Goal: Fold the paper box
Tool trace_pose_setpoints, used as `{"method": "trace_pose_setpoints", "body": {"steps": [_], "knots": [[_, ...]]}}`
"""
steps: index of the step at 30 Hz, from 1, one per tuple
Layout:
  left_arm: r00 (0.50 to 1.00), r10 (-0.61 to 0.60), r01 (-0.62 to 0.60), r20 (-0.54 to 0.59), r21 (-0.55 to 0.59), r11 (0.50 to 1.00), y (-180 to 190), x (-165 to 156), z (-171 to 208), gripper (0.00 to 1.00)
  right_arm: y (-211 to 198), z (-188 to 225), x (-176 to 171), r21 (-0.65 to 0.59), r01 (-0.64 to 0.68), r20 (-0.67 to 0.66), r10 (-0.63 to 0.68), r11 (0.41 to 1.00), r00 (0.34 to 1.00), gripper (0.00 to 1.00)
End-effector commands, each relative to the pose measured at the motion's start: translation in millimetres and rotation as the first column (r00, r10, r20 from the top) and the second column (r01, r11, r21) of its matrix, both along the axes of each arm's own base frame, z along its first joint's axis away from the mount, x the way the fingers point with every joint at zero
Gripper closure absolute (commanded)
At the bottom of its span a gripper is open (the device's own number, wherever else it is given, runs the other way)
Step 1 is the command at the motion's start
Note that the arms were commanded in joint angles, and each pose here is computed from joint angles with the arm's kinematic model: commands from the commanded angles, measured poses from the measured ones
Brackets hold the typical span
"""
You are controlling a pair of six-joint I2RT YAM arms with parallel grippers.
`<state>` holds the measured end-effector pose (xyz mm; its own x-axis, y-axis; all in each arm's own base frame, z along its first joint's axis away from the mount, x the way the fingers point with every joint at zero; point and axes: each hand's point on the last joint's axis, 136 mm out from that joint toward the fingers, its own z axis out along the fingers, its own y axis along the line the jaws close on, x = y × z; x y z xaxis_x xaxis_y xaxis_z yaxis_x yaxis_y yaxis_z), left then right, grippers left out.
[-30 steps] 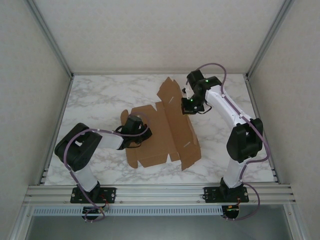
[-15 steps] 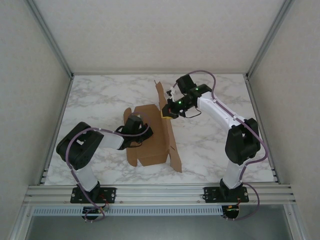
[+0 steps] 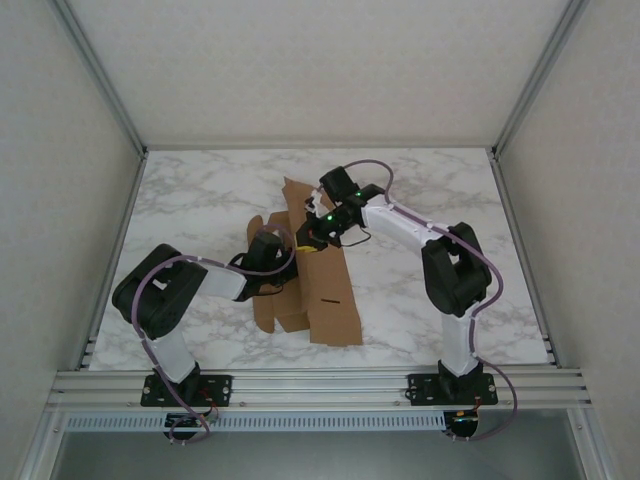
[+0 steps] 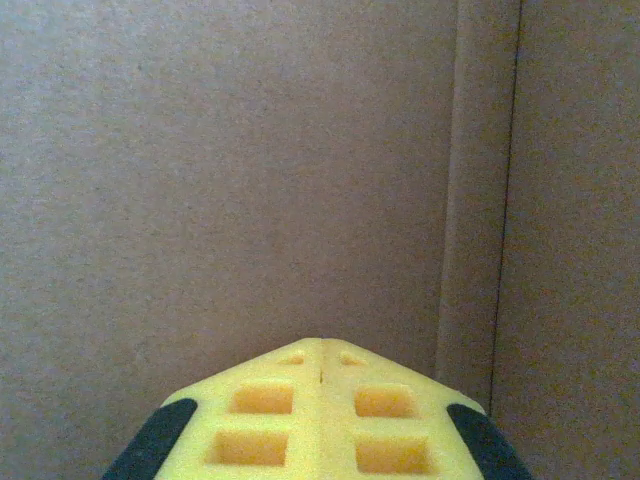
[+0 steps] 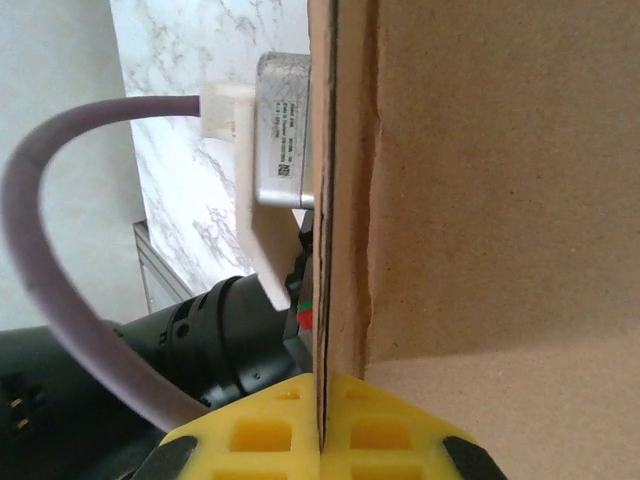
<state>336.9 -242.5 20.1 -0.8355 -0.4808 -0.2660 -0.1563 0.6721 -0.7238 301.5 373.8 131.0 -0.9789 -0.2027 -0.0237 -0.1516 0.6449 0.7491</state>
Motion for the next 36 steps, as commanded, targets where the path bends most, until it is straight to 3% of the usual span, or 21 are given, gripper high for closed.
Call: {"method": "trace_pose_setpoints", "body": {"steps": [1, 13, 22, 29, 32, 36], "knots": [[0.992, 0.014, -0.005, -0.128, 0.069, 0.998, 19.4, -26.0, -30.6, 1.0, -7.9, -20.3, 16.6, -0.087, 0.063, 0.019, -0.062, 0.994, 0.998, 0.97], [0.992, 0.049, -0.039, -0.116, 0.09, 0.995, 32.7, -24.5, -25.8, 1.0, -60.6, 34.8, 9.3, -0.278, 0.013, 0.167, 0.035, 0.961, 0.985, 0.96], [0.993, 0.053, -0.043, -0.102, 0.093, 0.995, 34.1, -23.6, -20.1, 1.0, -124.6, 60.8, 7.8, -0.557, 0.027, 0.265, 0.146, 0.83, 0.953, 0.97], [0.992, 0.069, -0.056, -0.107, 0.115, 0.992, 38.0, -23.2, -19.8, 1.0, -172.2, 65.6, 25.2, -0.763, 0.091, 0.303, 0.231, 0.64, 0.925, 1.0], [0.991, 0.071, -0.058, -0.11, 0.115, 0.992, 38.2, -23.7, -20.6, 1.0, -187.7, 70.3, 36.5, -0.847, 0.151, 0.332, 0.285, 0.509, 0.899, 1.0], [0.991, 0.068, -0.056, -0.113, 0.112, 0.992, 37.2, -23.3, -21.3, 1.0, -194.3, 76.9, 50.7, -0.926, 0.246, 0.353, 0.424, 0.286, 0.834, 1.0]]}}
